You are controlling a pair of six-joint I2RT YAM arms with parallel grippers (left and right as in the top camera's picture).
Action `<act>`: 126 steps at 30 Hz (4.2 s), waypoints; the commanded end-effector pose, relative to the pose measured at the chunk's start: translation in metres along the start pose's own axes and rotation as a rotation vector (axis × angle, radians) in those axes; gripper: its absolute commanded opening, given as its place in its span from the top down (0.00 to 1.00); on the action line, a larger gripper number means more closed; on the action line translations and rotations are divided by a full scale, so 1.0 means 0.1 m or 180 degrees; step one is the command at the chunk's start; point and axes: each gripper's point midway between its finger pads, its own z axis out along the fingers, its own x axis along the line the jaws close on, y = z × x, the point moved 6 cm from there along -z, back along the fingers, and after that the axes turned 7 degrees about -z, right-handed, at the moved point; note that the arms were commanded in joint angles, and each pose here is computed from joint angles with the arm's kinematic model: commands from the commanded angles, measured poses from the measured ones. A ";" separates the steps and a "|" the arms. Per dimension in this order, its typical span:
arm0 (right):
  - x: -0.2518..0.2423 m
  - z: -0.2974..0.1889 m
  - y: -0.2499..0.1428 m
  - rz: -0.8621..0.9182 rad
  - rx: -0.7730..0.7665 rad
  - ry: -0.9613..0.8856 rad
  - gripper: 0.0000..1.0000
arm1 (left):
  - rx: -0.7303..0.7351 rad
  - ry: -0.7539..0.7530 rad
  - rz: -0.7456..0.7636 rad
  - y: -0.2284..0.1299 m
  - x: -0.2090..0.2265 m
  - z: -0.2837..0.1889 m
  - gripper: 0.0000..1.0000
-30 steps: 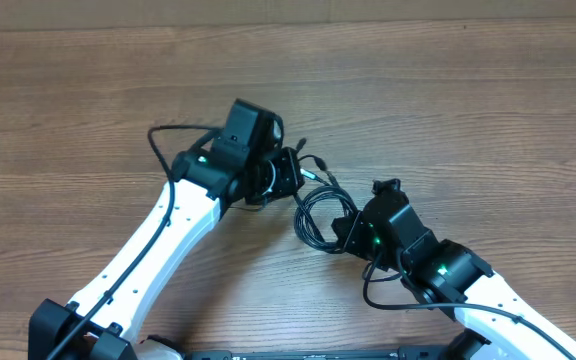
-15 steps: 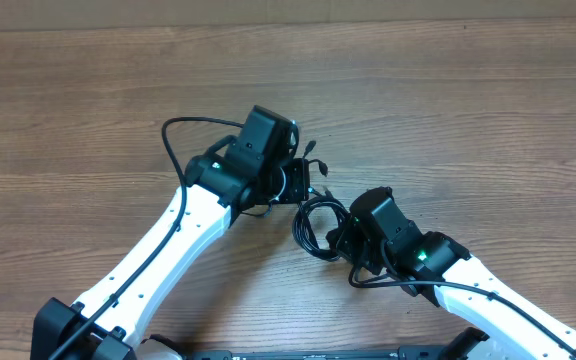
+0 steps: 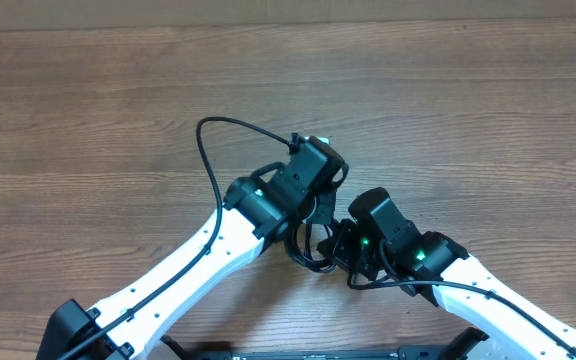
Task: Untangle cables
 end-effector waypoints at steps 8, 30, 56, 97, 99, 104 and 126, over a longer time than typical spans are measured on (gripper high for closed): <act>0.02 -0.06 0.05 0.0151 0.0299 0.0300 0.96 | -0.0006 0.0337 -0.0009 -0.06 0.12 0.02 0.89; 0.27 -0.15 0.24 0.0890 0.0299 0.0827 0.96 | 0.0374 -0.0152 -0.1416 0.55 0.75 -0.37 0.00; 0.16 -0.12 0.38 0.2298 -0.0054 0.0627 0.96 | 0.1571 -0.0364 -0.2442 0.04 0.87 -0.37 0.20; 0.34 -0.25 0.77 -0.0548 -0.1273 0.0634 0.96 | 0.1201 -0.0372 -0.1574 -0.13 0.92 0.00 0.08; 0.35 -0.25 0.77 -0.0551 -0.1262 0.0642 0.96 | 0.1165 -0.0413 -0.1548 -0.11 0.90 0.02 0.06; 0.35 -0.25 0.75 -0.0558 -0.1231 0.0660 0.96 | 0.1007 -0.0293 -0.1516 -0.06 0.95 0.04 0.05; 0.34 -0.24 0.73 -0.0559 -0.1154 0.0665 0.96 | 0.0412 -0.0184 -0.1934 0.24 0.99 0.11 0.00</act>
